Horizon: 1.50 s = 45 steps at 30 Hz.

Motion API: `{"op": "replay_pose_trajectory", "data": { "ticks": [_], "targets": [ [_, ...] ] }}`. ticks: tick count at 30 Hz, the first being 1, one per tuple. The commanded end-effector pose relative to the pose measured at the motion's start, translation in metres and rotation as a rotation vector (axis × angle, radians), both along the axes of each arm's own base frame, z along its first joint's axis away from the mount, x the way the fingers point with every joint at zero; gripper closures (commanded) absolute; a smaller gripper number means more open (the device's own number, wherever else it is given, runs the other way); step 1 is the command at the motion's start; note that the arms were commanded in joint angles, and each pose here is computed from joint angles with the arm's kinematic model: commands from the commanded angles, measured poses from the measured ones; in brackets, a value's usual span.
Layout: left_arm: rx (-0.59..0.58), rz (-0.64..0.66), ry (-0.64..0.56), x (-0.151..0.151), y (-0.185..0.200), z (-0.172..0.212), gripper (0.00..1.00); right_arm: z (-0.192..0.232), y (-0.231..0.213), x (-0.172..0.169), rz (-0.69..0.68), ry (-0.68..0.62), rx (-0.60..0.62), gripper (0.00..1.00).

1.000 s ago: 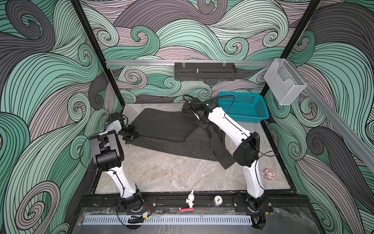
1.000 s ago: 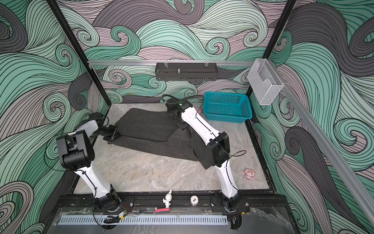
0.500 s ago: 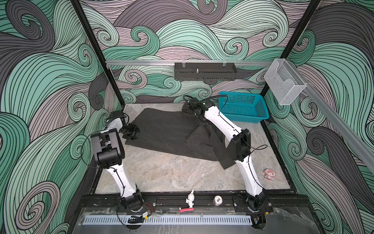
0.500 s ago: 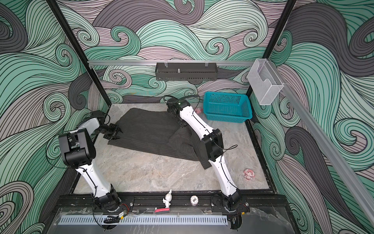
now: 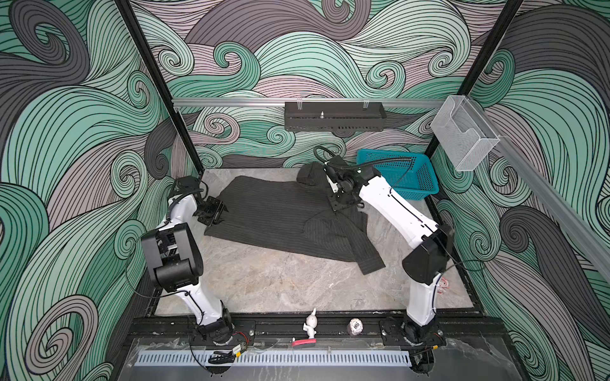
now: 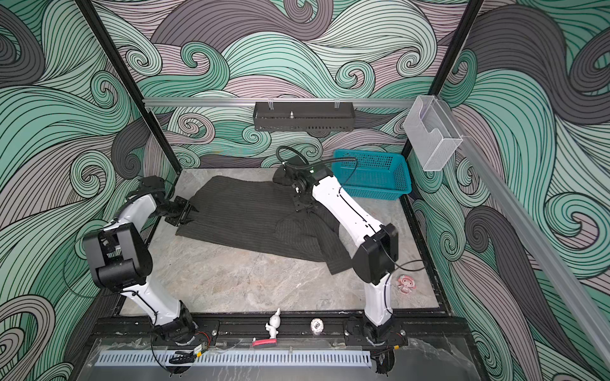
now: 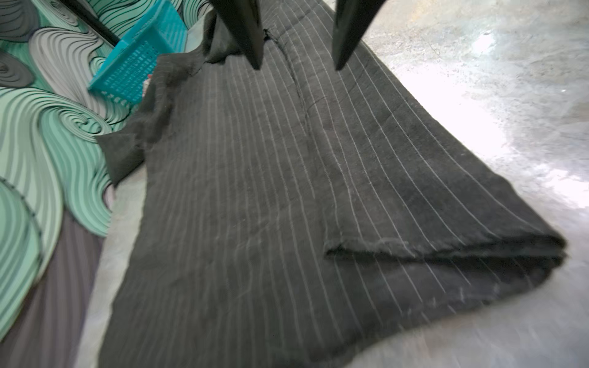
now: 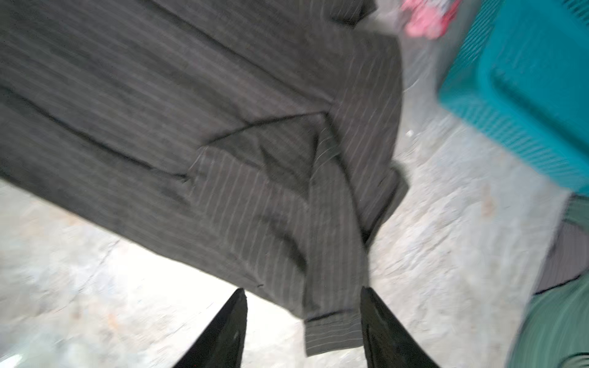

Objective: Fold and stack the long sleeve shirts

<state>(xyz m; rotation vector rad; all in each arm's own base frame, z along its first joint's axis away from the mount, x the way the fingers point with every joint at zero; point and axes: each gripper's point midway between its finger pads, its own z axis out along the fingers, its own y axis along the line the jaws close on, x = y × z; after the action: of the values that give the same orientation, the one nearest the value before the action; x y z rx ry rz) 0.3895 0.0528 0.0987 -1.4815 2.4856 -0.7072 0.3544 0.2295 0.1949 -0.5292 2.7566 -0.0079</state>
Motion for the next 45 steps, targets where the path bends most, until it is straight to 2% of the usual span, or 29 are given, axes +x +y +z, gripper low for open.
{"op": "replay_pose_trajectory", "data": {
  "ticks": [1, 6, 13, 17, 25, 32, 35, 38, 40, 43, 45],
  "targets": [
    [-0.072, -0.071, 0.092, -0.011, -0.024, -0.039, 0.67, -0.06, 0.032, -0.028, -0.092, 0.195, 0.151, 0.47],
    [-0.079, -0.081, 0.181, -0.022, -0.03, -0.073, 0.68, -0.113, 0.027, -0.039, -0.141, 0.279, 0.127, 0.5],
    [0.013, -0.077, 0.351, -0.053, -0.015, -0.101, 0.68, -0.166, 0.005, -0.035, -0.188, 0.355, 0.043, 0.51],
    [-0.016, -0.095, 0.417, -0.071, -0.021, -0.115, 0.68, -0.188, -0.015, -0.045, -0.22, 0.416, -0.003, 0.51],
    [-0.064, -0.172, 0.425, -0.122, -0.043, -0.102, 0.65, -0.196, -0.055, -0.092, -0.22, 0.496, -0.086, 0.51],
    [-0.105, -0.204, 0.383, -0.159, -0.063, -0.08, 0.64, -0.175, -0.085, -0.124, -0.234, 0.499, -0.122, 0.51],
    [-0.096, -0.201, 0.307, -0.154, -0.064, -0.059, 0.55, -0.158, -0.084, -0.12, -0.215, 0.456, -0.096, 0.49],
    [-0.019, -0.197, 0.227, -0.137, -0.053, -0.026, 0.44, -0.132, -0.076, -0.107, -0.202, 0.39, -0.046, 0.45],
    [0.031, -0.202, 0.182, -0.125, -0.044, -0.005, 0.41, -0.117, -0.072, -0.099, -0.203, 0.349, -0.017, 0.43],
    [0.085, -0.219, 0.129, -0.106, -0.035, 0.02, 0.38, -0.095, -0.081, -0.085, -0.275, 0.255, -0.019, 0.39],
    [0.1, -0.248, 0.083, -0.095, -0.035, 0.033, 0.37, -0.086, -0.098, -0.081, -0.375, 0.218, -0.021, 0.37]
  ]
}}
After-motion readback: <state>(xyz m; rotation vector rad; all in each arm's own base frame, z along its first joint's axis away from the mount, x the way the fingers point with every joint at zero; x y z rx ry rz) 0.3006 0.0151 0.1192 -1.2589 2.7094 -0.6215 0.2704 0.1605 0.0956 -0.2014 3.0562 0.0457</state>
